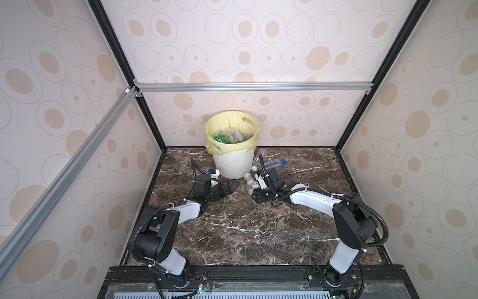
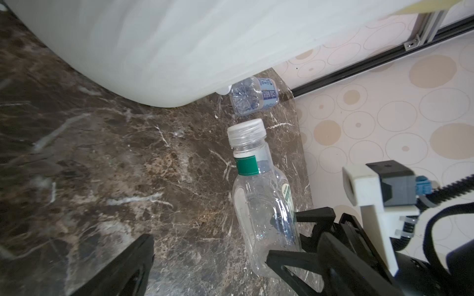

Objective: Throw the plastic bottles in the bin
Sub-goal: 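Lift the bottle upright with the right gripper while the left approaches its neck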

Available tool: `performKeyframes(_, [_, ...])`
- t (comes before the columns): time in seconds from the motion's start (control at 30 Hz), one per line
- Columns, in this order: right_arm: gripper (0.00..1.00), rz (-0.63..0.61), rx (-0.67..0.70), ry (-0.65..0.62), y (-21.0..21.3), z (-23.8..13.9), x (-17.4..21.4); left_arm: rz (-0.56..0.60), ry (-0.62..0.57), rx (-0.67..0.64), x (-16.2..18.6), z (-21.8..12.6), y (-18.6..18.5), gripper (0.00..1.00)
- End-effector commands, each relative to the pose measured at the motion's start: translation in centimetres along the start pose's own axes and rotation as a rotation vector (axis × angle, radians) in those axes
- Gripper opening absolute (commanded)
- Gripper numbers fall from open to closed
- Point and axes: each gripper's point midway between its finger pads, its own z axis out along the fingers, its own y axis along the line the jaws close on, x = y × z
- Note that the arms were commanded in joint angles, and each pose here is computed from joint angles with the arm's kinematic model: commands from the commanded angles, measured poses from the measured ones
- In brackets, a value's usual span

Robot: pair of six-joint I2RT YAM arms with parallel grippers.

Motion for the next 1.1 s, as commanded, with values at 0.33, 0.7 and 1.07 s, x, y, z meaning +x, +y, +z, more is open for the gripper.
performKeyframes(0.33, [0.53, -0.033, -0.187, -0.096, 3.6, -3.5, -3.0, 0.056, -0.014, 0.242, -2.3, 1.7, -7.8, 0.94])
performKeyframes(0.7, [0.53, -0.039, -0.225, -0.136, 4.4, -4.8, -4.2, 0.073, 0.007, 0.249, -1.3, 2.1, -8.4, 0.86])
performKeyframes(1.07, [0.53, -0.045, -0.235, -0.188, 4.7, -5.9, -5.2, 0.069, 0.026, 0.262, -0.3, 2.7, -9.2, 0.81])
